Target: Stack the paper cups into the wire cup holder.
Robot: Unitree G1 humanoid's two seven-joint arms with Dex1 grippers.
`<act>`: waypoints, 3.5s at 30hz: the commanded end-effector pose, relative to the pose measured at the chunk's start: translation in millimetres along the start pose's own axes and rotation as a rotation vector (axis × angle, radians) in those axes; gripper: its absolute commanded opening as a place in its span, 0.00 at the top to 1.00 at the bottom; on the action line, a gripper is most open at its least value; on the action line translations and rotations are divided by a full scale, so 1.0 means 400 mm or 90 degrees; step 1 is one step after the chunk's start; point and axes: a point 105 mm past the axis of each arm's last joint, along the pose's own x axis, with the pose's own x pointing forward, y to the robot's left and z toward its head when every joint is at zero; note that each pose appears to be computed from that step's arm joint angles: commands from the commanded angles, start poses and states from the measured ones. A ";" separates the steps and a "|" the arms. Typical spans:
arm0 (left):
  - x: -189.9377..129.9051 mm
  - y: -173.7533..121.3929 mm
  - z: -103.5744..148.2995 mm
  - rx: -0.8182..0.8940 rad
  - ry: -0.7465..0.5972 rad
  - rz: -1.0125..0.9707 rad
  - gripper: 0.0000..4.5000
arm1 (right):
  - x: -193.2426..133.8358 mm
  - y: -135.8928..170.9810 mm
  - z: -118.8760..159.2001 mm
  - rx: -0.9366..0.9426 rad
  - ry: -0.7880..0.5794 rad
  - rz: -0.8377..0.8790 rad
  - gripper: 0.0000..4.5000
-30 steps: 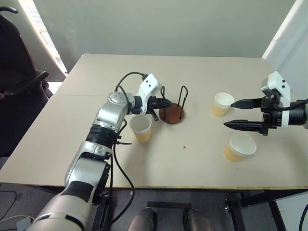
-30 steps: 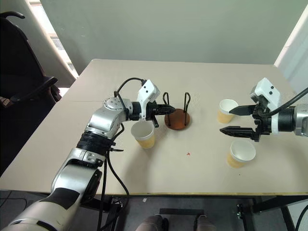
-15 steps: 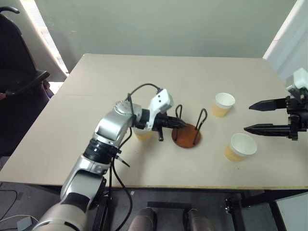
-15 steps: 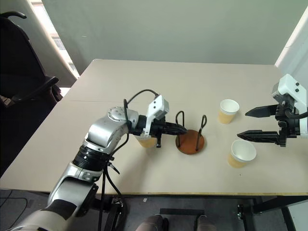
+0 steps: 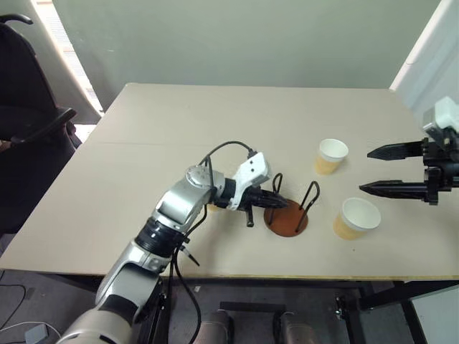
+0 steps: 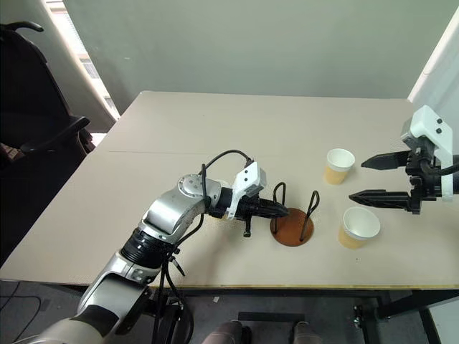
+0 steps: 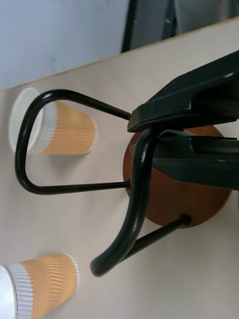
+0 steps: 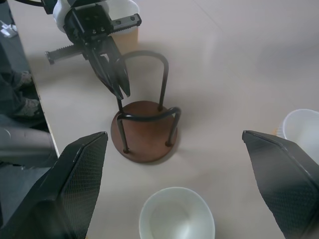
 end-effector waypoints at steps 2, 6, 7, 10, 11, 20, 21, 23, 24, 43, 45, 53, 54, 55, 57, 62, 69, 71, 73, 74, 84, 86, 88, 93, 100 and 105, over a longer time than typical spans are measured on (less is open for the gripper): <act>-0.014 -0.007 -0.043 0.041 0.062 0.014 0.67 | 0.005 -0.005 0.032 -0.047 -0.015 -0.002 0.00; -0.064 0.003 -0.063 0.084 0.107 0.036 0.34 | 0.020 -0.023 0.041 -0.069 -0.017 -0.006 0.00; -0.081 0.010 -0.062 0.089 0.110 0.046 0.28 | 0.025 -0.030 0.044 -0.075 -0.017 -0.009 0.00; -0.110 0.020 -0.047 0.089 0.100 0.064 0.18 | 0.036 -0.046 0.052 -0.083 -0.019 -0.012 0.00; -0.124 0.025 -0.032 0.087 0.086 0.071 0.18 | 0.041 -0.055 0.056 -0.087 -0.020 -0.013 0.00; -0.207 0.064 0.104 0.064 -0.047 0.120 0.18 | 0.107 -0.145 0.055 -0.110 0.004 -0.024 0.00; -0.209 0.064 0.110 0.063 -0.052 0.120 0.18 | 0.112 -0.147 0.053 -0.110 0.007 -0.020 0.00; -0.209 0.059 0.124 0.061 -0.066 0.118 0.18 | 0.123 -0.152 0.049 -0.119 0.018 -0.010 0.00; -0.208 0.054 0.129 0.061 -0.070 0.114 0.18 | 0.127 -0.154 0.050 -0.121 0.020 -0.007 0.00; -0.355 0.088 0.156 0.107 -0.070 0.191 0.18 | 0.227 -0.292 -0.063 -0.204 0.213 -0.080 0.00; -0.358 0.094 0.147 0.113 -0.057 0.205 0.18 | 0.237 -0.301 -0.075 -0.203 0.227 -0.084 0.00; -0.354 0.088 0.144 0.113 -0.059 0.210 0.18 | 0.269 -0.324 -0.103 -0.203 0.262 -0.105 0.04; -0.354 0.087 0.144 0.112 -0.060 0.210 0.18 | 0.271 -0.325 -0.106 -0.204 0.265 -0.106 0.09; -0.355 0.085 0.143 0.106 -0.062 0.206 0.18 | 0.274 -0.327 -0.107 -0.203 0.264 -0.109 0.14; -0.359 0.080 0.145 0.102 -0.069 0.196 0.18 | 0.278 -0.329 -0.105 -0.201 0.260 -0.115 0.28; -0.384 0.067 0.156 0.101 -0.093 0.159 0.18 | 0.285 -0.324 -0.096 -0.194 0.241 -0.105 0.67; -0.405 0.036 0.179 0.101 -0.143 0.072 0.18 | 0.275 -0.296 -0.033 -0.167 0.161 -0.052 1.00; -0.410 0.036 0.183 0.104 -0.150 0.068 0.18 | 0.258 -0.281 0.002 -0.174 0.138 -0.029 1.00; -0.414 0.037 0.189 0.105 -0.158 0.064 0.18 | 0.231 -0.258 0.044 -0.202 0.121 -0.005 1.00; -0.416 0.037 0.190 0.106 -0.160 0.062 0.18 | 0.217 -0.243 0.064 -0.217 0.114 0.007 1.00; -0.417 0.030 0.191 0.124 -0.163 0.038 0.18 | 0.118 0.023 0.159 -0.350 0.122 0.150 1.00; -0.417 0.028 0.194 0.125 -0.161 0.023 0.18 | 0.118 0.050 0.159 -0.356 0.127 0.165 1.00; -0.415 0.028 0.192 0.128 -0.152 0.012 0.18 | 0.123 0.067 0.163 -0.356 0.122 0.176 1.00; -0.413 0.034 0.186 0.133 -0.139 0.005 0.18 | 0.146 0.089 0.162 -0.349 0.109 0.197 1.00; -0.411 0.035 0.181 0.135 -0.131 0.004 0.18 | 0.190 0.101 0.138 -0.362 0.116 0.222 1.00; -0.411 0.034 0.178 0.137 -0.126 0.008 0.18 | 0.214 0.088 0.108 -0.384 0.143 0.219 1.00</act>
